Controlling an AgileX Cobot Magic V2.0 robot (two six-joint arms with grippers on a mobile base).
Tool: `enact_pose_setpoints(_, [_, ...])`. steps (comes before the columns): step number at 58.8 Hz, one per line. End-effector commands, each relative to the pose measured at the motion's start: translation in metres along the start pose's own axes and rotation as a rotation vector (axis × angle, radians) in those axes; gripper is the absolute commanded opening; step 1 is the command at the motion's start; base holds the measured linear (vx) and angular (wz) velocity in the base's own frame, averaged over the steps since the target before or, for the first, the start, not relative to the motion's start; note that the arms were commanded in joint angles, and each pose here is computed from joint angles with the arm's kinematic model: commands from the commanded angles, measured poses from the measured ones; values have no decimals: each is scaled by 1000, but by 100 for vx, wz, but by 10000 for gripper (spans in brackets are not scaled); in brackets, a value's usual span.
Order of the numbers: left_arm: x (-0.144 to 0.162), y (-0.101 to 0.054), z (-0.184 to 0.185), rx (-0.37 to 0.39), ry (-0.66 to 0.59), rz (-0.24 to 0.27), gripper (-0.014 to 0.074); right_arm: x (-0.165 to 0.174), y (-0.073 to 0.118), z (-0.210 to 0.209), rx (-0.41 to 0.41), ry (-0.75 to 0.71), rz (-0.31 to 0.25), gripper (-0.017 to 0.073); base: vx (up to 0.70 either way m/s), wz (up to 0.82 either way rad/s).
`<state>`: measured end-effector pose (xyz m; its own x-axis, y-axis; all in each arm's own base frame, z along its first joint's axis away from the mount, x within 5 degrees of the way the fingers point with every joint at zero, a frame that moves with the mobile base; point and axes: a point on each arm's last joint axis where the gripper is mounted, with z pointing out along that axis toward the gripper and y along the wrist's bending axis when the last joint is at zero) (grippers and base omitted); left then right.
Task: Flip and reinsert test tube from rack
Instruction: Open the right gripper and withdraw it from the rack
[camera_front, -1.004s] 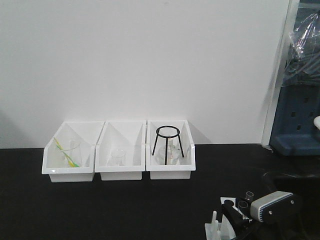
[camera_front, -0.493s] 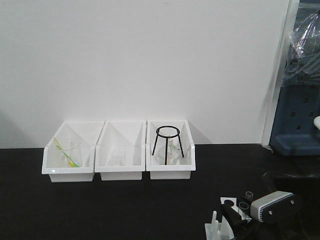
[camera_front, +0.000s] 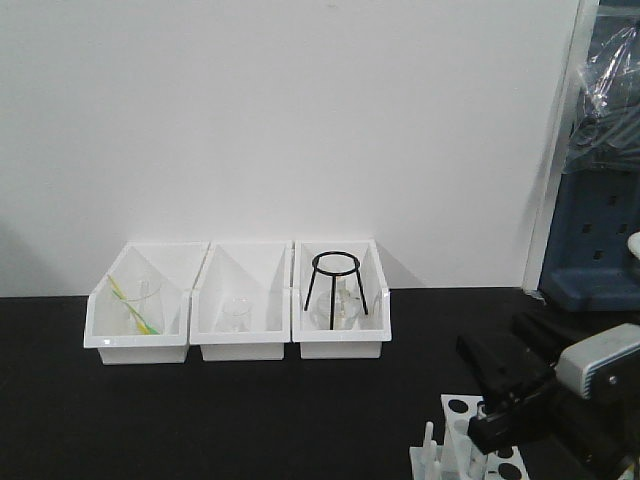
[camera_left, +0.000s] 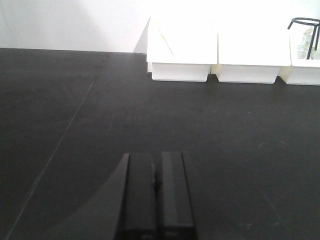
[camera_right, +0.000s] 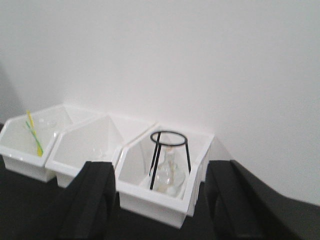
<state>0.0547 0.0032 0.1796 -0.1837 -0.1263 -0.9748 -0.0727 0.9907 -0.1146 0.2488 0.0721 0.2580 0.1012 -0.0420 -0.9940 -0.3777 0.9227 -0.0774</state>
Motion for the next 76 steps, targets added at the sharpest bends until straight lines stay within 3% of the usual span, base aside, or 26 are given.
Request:
enact_pose_setpoints(1, [-7,-2,-1,19,-92,-4,-6,-46,-3,-8,13,-167,-2,472,0,0])
enact_pose_setpoints(11, [-7,-2,-1,19,-92,-4,-6,-75,-3,-32,46,-135,6,412,0,0])
enact_pose_setpoints(15, [-7,-2,-1,19,-92,-4,-6,-80,-2,-47,61,-72,3,298,0,0])
enact_pose_setpoints(22, [-7,-2,-1,19,-92,-4,-6,-88,-3,-77,110,35,55,-8,0,0])
enact_pose_setpoints(23, [-7,-2,-1,19,-92,-4,-6,-88,-3,-80,118,47,68,-17,0,0])
enact_pose_setpoints(32, [-7,-2,-1,19,-92,-4,-6,-93,-4,-122,201,152,90,-11,0,0])
enact_pose_setpoints(40, [-7,-2,-1,19,-92,-4,-6,-90,-4,-150,253,248,55,-10,0,0])
enact_pose_setpoints(51, [-7,-2,-1,19,-92,-4,-6,-79,-2,-182,295,279,55,-8,0,0])
enact_pose_setpoints(68, [-7,-2,-1,19,-92,-4,-6,-80,-1,-194,308,271,60,-8,0,0])
enact_pose_setpoints(76, [-7,-2,-1,19,-92,-4,-6,-78,-2,-195,319,267,13,-8,0,0])
